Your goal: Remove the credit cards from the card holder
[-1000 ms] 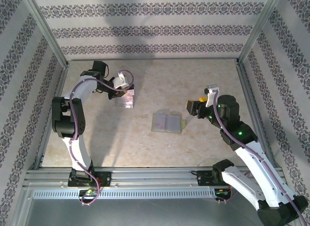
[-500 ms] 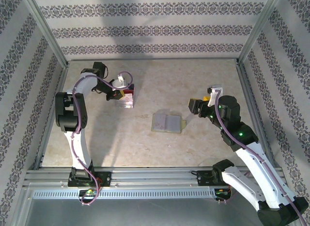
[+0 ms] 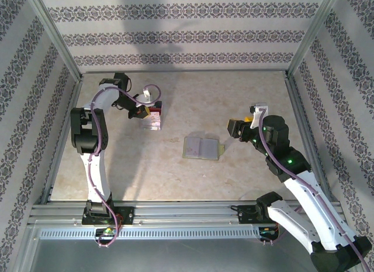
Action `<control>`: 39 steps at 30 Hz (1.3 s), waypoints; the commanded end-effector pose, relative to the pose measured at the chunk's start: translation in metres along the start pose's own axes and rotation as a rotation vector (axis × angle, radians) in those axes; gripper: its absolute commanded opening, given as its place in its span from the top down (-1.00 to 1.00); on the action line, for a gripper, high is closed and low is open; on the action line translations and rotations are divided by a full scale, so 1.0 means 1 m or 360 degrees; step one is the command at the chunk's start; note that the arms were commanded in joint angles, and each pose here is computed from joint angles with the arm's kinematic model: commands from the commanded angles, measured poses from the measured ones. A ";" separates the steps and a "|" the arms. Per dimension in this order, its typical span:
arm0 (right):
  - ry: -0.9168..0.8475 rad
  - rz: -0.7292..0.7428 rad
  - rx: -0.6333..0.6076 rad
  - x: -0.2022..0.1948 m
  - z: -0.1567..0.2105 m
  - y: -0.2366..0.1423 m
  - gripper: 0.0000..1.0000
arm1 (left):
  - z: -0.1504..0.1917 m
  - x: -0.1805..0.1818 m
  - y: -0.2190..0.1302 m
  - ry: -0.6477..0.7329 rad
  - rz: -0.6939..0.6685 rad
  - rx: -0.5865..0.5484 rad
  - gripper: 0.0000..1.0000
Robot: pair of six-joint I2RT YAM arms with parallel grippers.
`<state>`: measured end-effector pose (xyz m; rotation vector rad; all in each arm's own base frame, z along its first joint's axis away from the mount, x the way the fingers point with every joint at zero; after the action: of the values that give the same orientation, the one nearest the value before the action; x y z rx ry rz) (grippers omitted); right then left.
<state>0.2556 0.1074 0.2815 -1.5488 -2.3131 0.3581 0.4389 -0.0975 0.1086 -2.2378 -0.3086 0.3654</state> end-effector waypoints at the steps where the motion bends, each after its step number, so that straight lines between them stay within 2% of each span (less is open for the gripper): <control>1: 0.0037 0.0010 -0.0010 -0.002 0.000 0.001 -0.33 | -0.001 -0.002 -0.003 0.0002 0.0048 -0.0014 1.00; 14: 0.0032 -0.0007 -0.0024 -0.001 0.001 -0.002 -0.32 | -0.007 -0.016 0.021 -0.0046 0.0088 -0.0040 1.00; 27: 0.0043 -0.0034 -0.0020 0.001 0.005 0.000 -0.31 | -0.032 -0.024 0.031 -0.0050 0.0068 -0.0139 1.00; 32: 0.0048 -0.0039 -0.0019 0.002 0.006 -0.003 -0.31 | -0.031 -0.026 0.043 -0.0068 0.0066 -0.0100 1.00; 35: 0.0053 -0.0039 -0.0008 0.002 0.007 -0.004 -0.32 | -0.029 -0.028 0.043 -0.0095 0.0067 -0.0085 0.70; 37: 0.0060 -0.0044 0.0001 0.002 0.008 -0.004 -0.32 | -0.029 -0.030 0.040 -0.0102 0.0055 -0.0078 0.40; 39: 0.0072 -0.0035 0.0015 0.001 0.010 -0.004 -0.32 | -0.029 -0.033 0.036 -0.0099 0.0043 -0.0072 0.24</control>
<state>0.2498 0.1088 0.2771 -1.5174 -2.3123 0.3312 0.4249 -0.1500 0.0901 -2.2704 -0.3004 0.4811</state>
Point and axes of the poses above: each hand's point on the last joint's axis, 136 mm out from that joint toward the fingers, its own y axis out along the fingers, its own x axis along the line the jaws close on, z = x × y, the point moved 2 cm from there along -y, back along the fingers, and after that the axes turned 11 degrees about -y, right-handed, at the moved point
